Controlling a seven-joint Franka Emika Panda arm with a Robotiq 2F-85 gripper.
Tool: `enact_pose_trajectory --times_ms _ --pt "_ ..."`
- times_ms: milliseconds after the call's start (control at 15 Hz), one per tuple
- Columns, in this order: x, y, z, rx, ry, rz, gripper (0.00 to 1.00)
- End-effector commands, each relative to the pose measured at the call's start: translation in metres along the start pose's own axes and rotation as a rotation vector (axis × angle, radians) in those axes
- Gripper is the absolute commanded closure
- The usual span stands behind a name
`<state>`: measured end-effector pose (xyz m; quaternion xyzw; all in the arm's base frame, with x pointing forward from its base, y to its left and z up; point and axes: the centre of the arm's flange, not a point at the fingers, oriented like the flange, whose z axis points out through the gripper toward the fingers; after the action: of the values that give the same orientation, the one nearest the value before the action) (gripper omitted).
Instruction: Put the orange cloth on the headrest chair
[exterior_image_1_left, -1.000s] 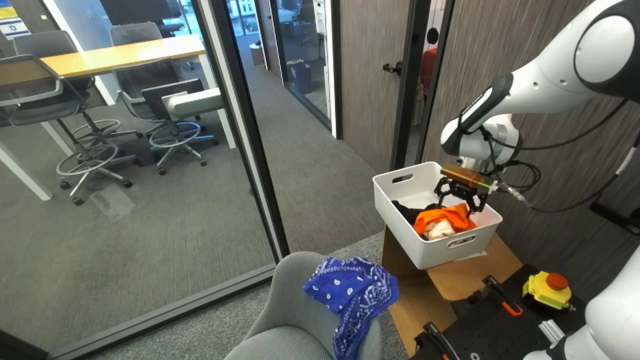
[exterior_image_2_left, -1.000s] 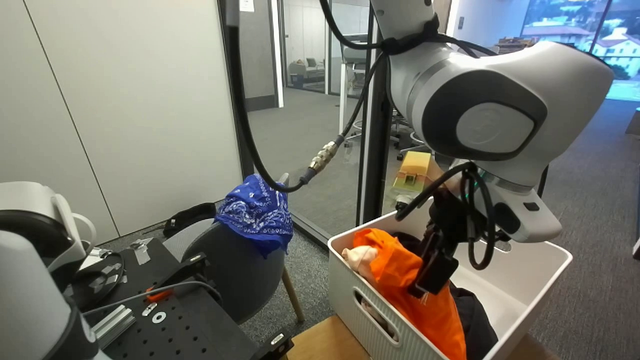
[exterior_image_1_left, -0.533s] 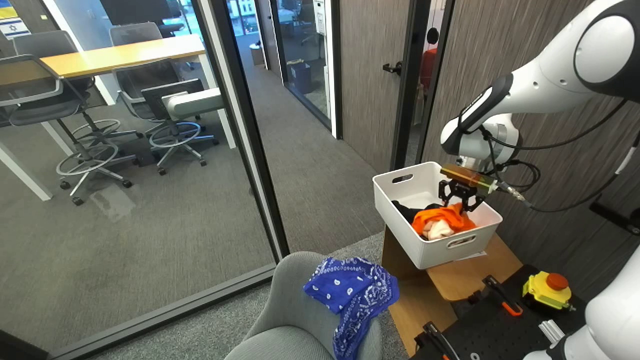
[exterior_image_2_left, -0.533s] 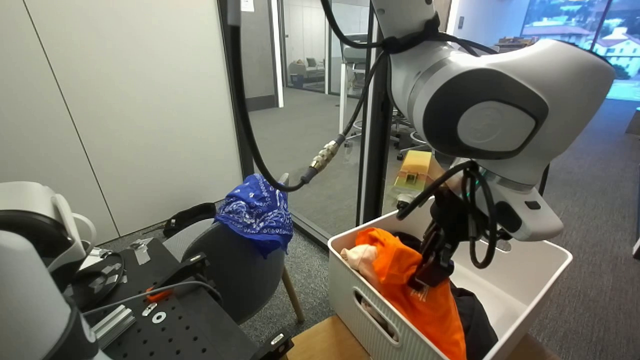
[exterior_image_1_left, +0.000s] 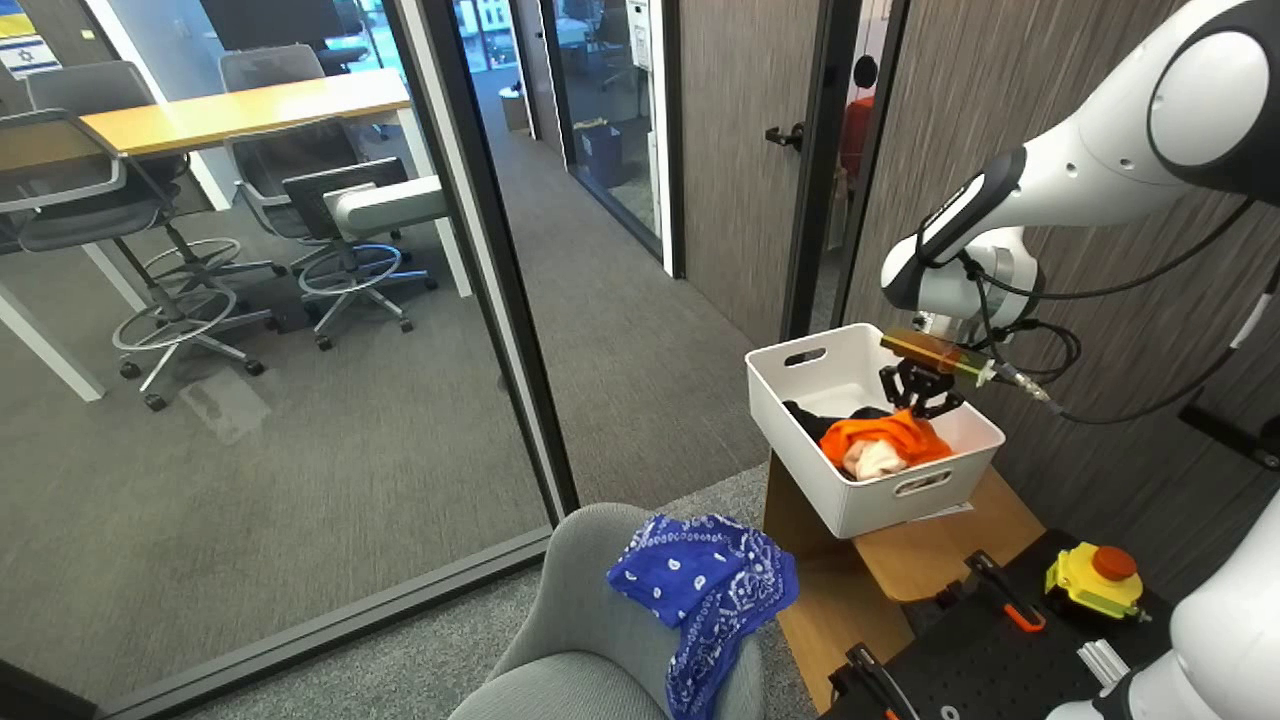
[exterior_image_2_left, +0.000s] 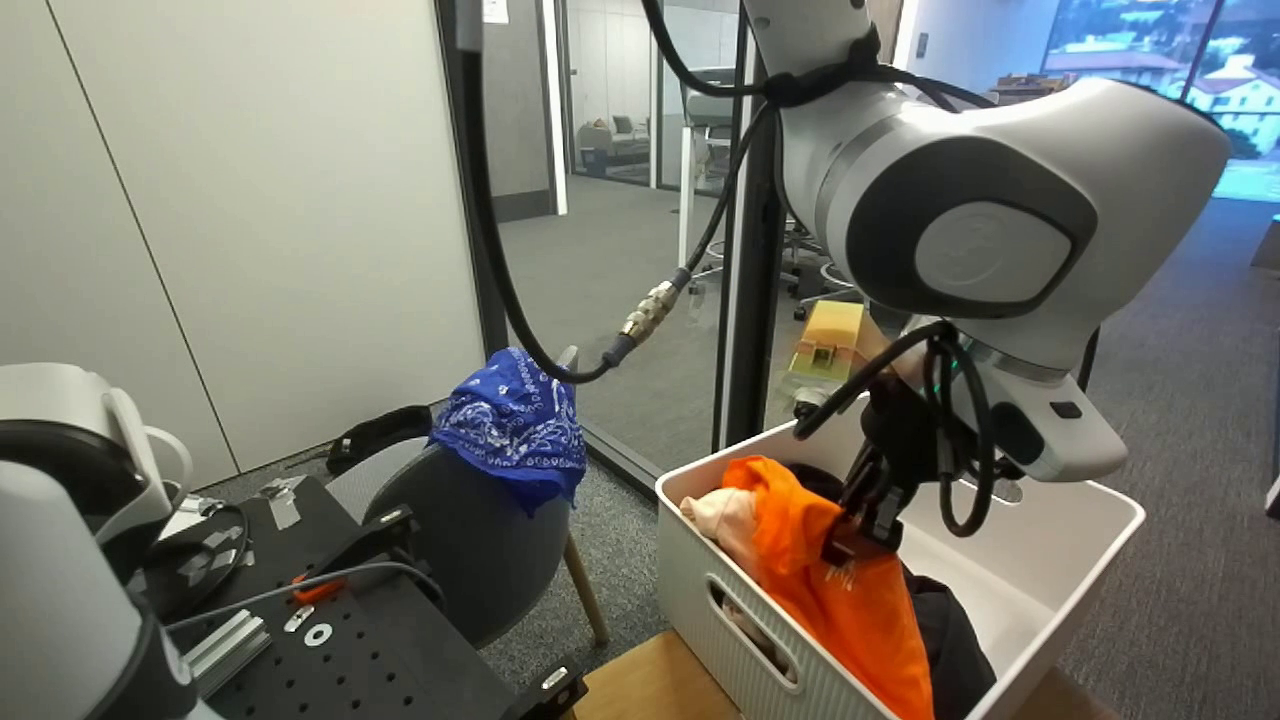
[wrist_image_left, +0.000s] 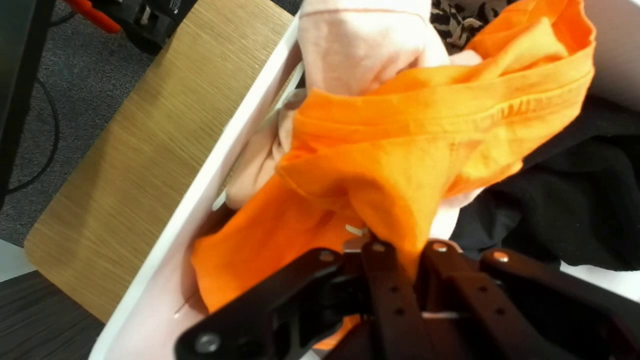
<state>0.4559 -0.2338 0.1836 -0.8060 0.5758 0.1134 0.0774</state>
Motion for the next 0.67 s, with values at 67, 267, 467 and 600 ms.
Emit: enact_pose_trajectory --times_ms 67,267,467,600 --pt "0.003 -0.006 -0.004 0.014 -0.004 -0.018 0.93" --pt "-0.010 -0.009 -0.018 0.040 -0.023 -0.087 0.93" --pt "-0.035 -0.019 -0.046 0.108 -0.050 -0.207 0.93" --pt "-0.054 -0.029 -0.067 0.155 -0.053 -0.282 0.93"
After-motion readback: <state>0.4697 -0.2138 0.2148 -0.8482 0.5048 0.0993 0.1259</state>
